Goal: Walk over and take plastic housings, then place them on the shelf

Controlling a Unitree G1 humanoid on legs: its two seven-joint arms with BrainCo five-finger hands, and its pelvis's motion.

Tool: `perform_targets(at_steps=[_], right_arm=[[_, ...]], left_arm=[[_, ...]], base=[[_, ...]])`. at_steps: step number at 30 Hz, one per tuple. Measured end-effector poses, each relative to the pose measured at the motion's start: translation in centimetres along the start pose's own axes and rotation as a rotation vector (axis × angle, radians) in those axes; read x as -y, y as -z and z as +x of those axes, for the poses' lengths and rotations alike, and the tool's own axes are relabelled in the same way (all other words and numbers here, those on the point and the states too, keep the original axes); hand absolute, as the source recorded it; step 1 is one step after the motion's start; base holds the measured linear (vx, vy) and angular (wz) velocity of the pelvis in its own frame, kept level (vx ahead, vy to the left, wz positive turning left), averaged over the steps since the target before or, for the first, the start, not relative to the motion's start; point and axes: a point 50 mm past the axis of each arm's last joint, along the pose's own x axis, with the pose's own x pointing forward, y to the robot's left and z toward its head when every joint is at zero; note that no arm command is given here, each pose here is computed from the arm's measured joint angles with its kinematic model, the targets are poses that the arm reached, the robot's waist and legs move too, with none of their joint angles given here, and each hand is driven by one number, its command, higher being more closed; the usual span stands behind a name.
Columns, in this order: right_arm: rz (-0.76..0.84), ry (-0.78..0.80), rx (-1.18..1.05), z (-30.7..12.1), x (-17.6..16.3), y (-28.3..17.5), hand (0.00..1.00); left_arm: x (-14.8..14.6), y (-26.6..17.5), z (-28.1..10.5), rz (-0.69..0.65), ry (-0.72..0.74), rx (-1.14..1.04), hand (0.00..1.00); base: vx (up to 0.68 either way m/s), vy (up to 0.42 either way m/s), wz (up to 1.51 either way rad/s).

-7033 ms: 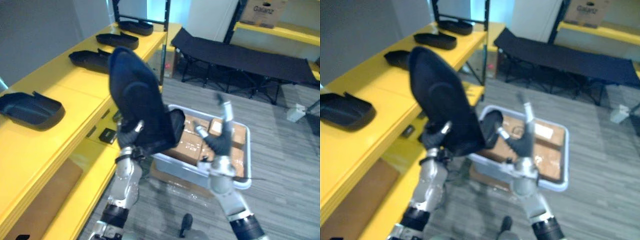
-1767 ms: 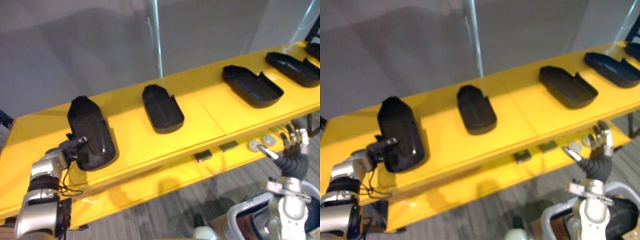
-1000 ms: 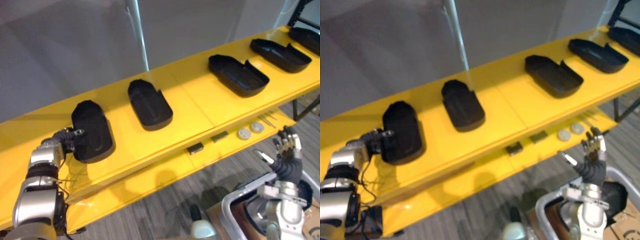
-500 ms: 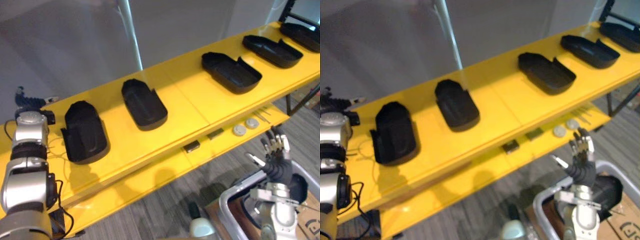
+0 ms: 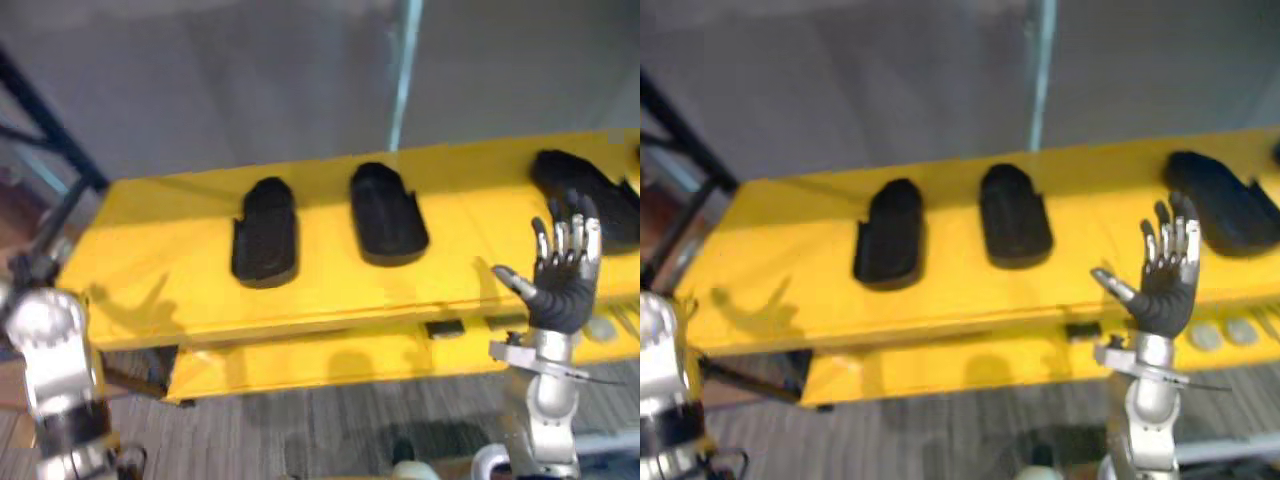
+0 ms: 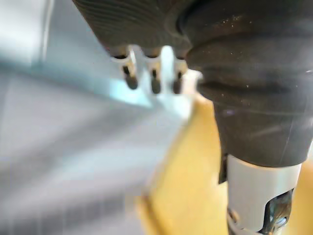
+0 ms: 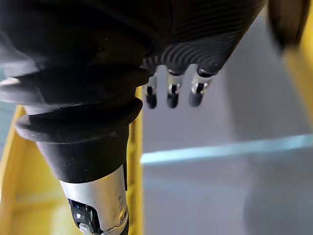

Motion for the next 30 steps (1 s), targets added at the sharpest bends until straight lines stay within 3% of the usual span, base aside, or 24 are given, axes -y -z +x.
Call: perform_targets(at_steps=[4,8,11,15,19,25,30], right_arm=[[0.055,-0.115,0.058,1.2,-3.4,0.0,0.0],[0.088,-0.207,0.106,2.1,-5.7,-0.3,0.0],[0.131,-0.33,0.156,3.3,-8.0,-1.0,0.0],[0.209,-0.517,0.055,3.2,-10.0,-0.2,0.0],[0.24,-0.706,-0.127,2.2,-10.9,1.8,0.0],[0.29,-0.924,-0.288,0.2,-12.2,3.5,0.0],[0.31,-1.002,-0.337,-1.0,-13.1,4.0,0.0]], left_arm=[[-5.9,2.3,-4.5,0.195,-0.095,-0.179,0.0],[-9.0,4.8,-8.1,0.334,-0.101,-0.394,0.0],[-11.7,9.1,-13.6,0.536,0.075,-0.695,0.0],[-15.2,12.1,-20.6,0.651,0.293,-1.075,0.0],[-17.3,12.7,-23.0,0.668,0.313,-1.246,0.0],[-18.0,13.0,-24.8,0.638,0.334,-1.372,0.0],[-18.9,12.9,-25.7,0.632,0.321,-1.438,0.0]], base=[[-0.09,-0.032,0.6],[-0.06,-0.018,0.26],[-0.02,-0.003,0.14],[0.06,0.005,0.02],[0.08,0.023,0.02],[0.0,0.015,-0.05],[-0.03,-0.008,-0.07]])
